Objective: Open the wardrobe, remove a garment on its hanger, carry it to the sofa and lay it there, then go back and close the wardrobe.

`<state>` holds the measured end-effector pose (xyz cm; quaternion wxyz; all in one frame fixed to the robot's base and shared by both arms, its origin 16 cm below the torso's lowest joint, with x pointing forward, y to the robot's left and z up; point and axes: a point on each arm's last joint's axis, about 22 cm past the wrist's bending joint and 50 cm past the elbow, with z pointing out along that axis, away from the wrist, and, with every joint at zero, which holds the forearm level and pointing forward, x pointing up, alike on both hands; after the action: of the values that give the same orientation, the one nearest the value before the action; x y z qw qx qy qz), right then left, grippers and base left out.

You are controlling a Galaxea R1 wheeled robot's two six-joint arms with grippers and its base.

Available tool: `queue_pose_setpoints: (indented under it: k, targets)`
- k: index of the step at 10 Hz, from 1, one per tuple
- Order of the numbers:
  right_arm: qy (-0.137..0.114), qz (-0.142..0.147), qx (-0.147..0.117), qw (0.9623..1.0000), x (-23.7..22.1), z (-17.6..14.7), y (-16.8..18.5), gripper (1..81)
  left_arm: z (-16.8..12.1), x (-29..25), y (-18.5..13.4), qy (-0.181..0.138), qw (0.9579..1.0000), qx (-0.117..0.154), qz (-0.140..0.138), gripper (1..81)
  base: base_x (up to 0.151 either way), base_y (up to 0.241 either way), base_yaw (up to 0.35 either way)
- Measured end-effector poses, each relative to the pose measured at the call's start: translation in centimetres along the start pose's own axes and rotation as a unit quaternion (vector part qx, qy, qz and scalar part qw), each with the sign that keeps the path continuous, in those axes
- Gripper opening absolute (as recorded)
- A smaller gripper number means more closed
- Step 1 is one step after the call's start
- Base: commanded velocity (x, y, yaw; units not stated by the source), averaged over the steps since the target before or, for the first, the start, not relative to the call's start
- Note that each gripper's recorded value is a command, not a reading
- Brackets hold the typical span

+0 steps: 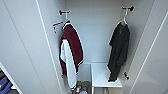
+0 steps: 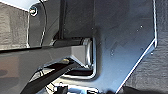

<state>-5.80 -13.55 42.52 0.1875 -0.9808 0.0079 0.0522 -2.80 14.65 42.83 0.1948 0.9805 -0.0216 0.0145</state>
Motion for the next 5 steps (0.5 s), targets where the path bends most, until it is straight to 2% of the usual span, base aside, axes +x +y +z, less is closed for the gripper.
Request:
queue_pose_setpoints:
  k: [5]
  targets:
    - [0.003, -0.001, 0.000, 1.0000, 0.56, 0.00, -0.01, 81.1, 0.00, -0.03, 0.01, 0.000, 1.0000, 0.000, 0.000, 81.1, 0.097, 0.000, 0.000]
